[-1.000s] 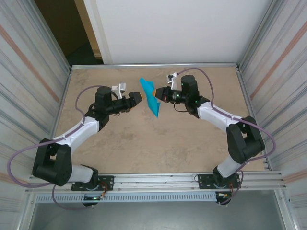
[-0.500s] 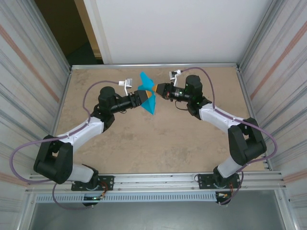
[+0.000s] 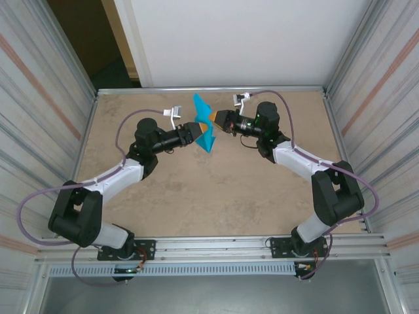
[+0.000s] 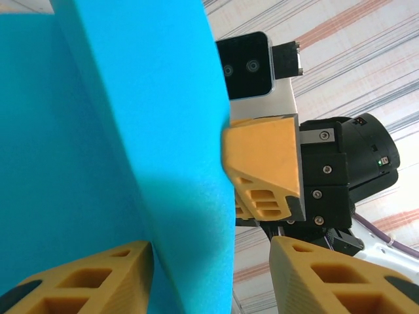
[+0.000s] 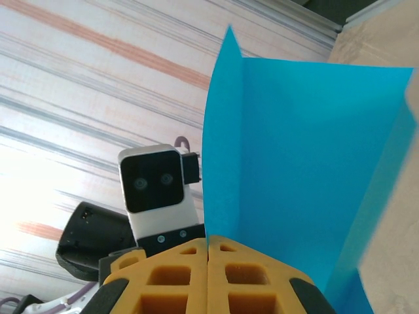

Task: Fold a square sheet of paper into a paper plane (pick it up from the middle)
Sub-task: Turn over the paper at the center of the table.

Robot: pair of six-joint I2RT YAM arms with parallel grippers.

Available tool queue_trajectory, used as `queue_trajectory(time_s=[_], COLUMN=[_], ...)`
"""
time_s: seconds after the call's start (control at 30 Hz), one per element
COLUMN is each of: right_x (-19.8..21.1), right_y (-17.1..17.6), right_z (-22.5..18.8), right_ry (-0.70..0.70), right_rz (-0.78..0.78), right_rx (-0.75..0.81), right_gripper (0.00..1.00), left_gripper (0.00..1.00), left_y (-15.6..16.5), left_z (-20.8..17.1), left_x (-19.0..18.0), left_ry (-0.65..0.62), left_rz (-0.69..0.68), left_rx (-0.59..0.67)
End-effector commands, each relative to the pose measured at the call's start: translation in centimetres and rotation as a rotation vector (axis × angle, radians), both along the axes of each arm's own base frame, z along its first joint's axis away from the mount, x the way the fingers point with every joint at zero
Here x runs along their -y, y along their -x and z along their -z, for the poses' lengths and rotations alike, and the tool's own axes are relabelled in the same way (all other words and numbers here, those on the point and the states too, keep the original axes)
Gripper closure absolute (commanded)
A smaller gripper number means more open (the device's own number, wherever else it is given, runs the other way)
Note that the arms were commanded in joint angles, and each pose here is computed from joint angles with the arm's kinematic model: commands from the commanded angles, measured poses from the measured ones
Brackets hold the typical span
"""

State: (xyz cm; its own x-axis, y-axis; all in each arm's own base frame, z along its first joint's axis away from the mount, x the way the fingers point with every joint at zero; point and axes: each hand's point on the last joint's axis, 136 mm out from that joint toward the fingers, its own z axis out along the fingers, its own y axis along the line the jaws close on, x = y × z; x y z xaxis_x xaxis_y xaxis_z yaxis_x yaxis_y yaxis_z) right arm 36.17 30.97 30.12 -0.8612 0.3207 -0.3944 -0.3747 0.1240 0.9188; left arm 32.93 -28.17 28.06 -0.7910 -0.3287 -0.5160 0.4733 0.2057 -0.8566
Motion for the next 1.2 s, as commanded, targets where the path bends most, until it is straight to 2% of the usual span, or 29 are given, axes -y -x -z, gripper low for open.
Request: queue_trajectory(time_s=[0.0, 0.33, 0.87, 1.03, 1.17], right_x=[0.5, 0.5, 1.0, 1.4, 1.9], right_y=[1.0, 1.0, 0.7, 0.6, 0.4], right_z=[-2.2, -2.4, -1.1, -1.0, -0.5], right_ry=[-0.046, -0.065, -0.051, -0.047, -0.018], right_rz=[-0.019, -0.029, -0.012, -0.005, 0.018], right_rx=[0.04, 0.038, 0.015, 0.012, -0.002], right_gripper=[0.95, 0.95, 0.94, 0.88, 0.76], left_gripper=[0.49, 0.47, 0.72, 0.78, 0.82], left_y=[0.1, 0.1, 0.2, 0.0, -0.4], left_z=[-1.4, -1.2, -2.2, -2.0, -1.5], left_x=[0.5, 0.9, 1.0, 1.0, 0.9], left_ry=[0.038, 0.057, 0.088, 0.082, 0.068], left_rz=[0.028, 0.056, 0.069, 0.064, 0.048], left_rx=[0.026, -0.006, 0.015, 0.014, 0.008])
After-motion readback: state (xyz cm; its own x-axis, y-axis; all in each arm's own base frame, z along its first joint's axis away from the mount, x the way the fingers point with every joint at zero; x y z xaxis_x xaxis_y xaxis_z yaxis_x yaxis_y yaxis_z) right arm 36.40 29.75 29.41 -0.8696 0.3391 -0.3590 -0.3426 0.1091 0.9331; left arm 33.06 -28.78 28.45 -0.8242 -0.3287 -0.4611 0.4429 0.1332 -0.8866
